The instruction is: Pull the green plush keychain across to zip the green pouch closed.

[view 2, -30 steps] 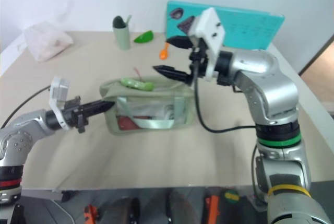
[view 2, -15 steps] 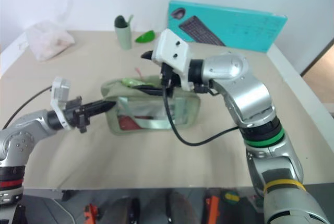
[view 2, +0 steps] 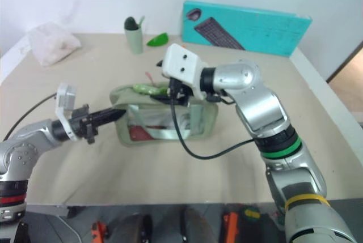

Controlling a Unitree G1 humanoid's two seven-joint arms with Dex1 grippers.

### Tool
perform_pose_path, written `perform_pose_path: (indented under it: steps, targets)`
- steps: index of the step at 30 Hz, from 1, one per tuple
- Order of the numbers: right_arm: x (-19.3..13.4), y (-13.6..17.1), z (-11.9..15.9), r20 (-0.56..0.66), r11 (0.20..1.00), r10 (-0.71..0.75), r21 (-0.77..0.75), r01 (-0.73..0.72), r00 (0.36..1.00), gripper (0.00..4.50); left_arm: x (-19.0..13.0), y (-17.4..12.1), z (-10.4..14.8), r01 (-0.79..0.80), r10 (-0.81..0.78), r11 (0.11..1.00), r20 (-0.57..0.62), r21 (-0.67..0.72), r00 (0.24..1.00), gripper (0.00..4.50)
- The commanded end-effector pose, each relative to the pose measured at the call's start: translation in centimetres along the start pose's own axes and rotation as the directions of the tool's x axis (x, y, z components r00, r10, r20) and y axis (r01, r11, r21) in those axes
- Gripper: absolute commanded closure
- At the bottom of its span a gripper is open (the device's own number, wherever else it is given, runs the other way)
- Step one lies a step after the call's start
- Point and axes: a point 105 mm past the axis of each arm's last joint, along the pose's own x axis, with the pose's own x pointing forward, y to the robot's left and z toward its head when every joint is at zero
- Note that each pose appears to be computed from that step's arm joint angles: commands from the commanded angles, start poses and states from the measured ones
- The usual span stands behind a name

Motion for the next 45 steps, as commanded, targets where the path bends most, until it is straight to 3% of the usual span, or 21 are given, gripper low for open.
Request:
perform_pose_path:
  steps: [1, 4, 13, 24, 27, 32, 39, 45]
  targets:
    - [-0.4, -0.8, 1.2, 0.019, 0.998, -0.018, -0.056, 0.019, 1.000, 0.39, 0.2, -0.7, 0.8, 0.022, -0.023, 0.999, 0.025, 0.042, 0.999, 4.50]
    - [-0.3, -0.7, 0.9, 0.011, 0.998, -0.010, -0.056, 0.010, 1.000, 1.19, 0.1, -0.7, 0.7, 0.020, -0.022, 0.999, 0.027, 0.044, 0.999, 4.50]
    - [-0.3, -0.4, 0.4, -0.004, 0.998, 0.005, -0.066, -0.006, 1.000, 4.34, 0.0, -0.7, 0.8, 0.014, -0.015, 0.999, 0.031, 0.048, 0.999, 4.50]
    - [-0.9, -0.6, -0.7, -0.029, 0.998, -0.008, -0.059, 0.006, 1.000, 4.42, 0.0, -0.7, 0.7, 0.012, -0.013, 0.999, 0.035, 0.050, 0.999, 4.50]
    - [-1.7, -2.1, -1.4, -0.062, 0.996, -0.078, -0.048, 0.075, 0.995, 4.42, 0.1, -0.7, 0.7, 0.015, -0.017, 0.999, 0.034, 0.049, 0.999, 4.50]
    - [-6.7, -6.1, -3.1, -0.156, 0.970, -0.242, -0.073, 0.233, 0.958, 4.42, 0.2, -0.6, 0.5, 0.019, -0.021, 0.999, 0.033, 0.045, 0.999, 4.50]
    - [-15.2, -8.8, -7.0, -0.388, 0.920, -0.393, -0.176, 0.351, 0.834, 4.42, 0.4, -0.5, 0.3, 0.031, -0.032, 0.999, 0.027, 0.039, 0.999, 4.50]
    - [-22.8, -8.7, -11.8, -0.640, 0.892, -0.448, -0.275, 0.358, 0.624, 4.42, 0.4, -0.4, 0.2, 0.039, -0.039, 0.999, 0.021, 0.035, 0.999, 4.50]
